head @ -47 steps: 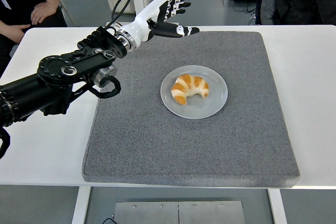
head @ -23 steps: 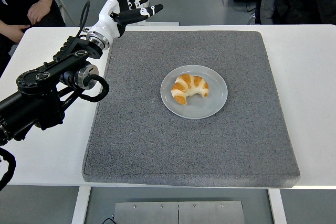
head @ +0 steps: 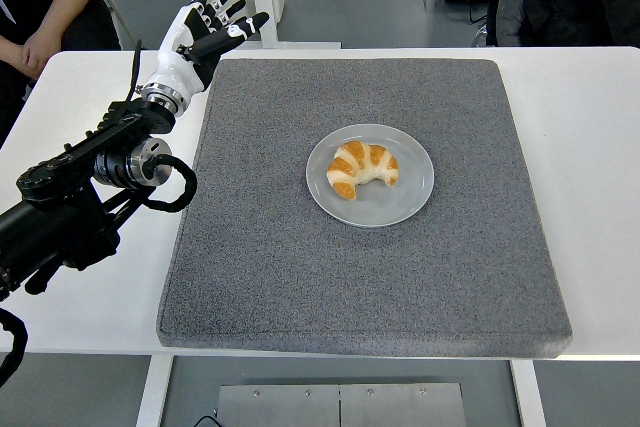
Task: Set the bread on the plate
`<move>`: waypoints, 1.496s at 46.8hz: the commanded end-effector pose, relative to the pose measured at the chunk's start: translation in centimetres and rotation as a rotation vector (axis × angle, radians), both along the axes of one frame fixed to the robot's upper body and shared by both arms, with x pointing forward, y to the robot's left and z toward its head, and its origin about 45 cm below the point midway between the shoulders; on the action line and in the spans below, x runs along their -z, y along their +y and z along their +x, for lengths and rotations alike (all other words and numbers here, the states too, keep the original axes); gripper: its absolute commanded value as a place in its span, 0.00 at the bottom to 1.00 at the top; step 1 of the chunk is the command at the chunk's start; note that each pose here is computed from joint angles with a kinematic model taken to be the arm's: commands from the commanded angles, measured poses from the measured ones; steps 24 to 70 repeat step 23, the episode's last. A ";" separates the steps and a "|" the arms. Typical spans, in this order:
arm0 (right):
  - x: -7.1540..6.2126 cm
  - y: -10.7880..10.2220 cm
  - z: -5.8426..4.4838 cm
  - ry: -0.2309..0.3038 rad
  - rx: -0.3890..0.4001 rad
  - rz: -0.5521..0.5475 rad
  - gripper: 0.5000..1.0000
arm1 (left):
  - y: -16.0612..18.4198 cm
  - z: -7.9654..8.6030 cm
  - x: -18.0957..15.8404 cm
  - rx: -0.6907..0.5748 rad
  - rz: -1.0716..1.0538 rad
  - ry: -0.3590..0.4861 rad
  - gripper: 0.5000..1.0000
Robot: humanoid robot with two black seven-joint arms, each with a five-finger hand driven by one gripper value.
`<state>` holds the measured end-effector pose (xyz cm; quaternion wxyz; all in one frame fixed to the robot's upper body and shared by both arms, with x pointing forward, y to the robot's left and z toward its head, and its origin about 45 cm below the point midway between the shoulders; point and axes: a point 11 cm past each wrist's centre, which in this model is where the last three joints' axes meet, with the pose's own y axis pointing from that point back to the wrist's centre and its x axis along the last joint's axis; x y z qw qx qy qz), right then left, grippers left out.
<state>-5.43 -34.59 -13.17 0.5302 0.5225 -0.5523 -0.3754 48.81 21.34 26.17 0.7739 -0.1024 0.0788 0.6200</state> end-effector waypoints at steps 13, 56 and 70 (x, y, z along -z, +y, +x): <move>0.0 0.0 0.0 0.001 -0.003 0.000 1.00 | 1.8 -0.3 1.0 -0.038 0.018 0.000 0.89; 0.0 0.0 0.0 0.000 0.000 0.000 1.00 | 1.8 -0.3 1.1 -0.040 0.019 0.003 0.89; 0.0 0.0 0.0 0.000 0.000 0.000 1.00 | 1.8 -0.3 1.1 -0.040 0.019 0.003 0.89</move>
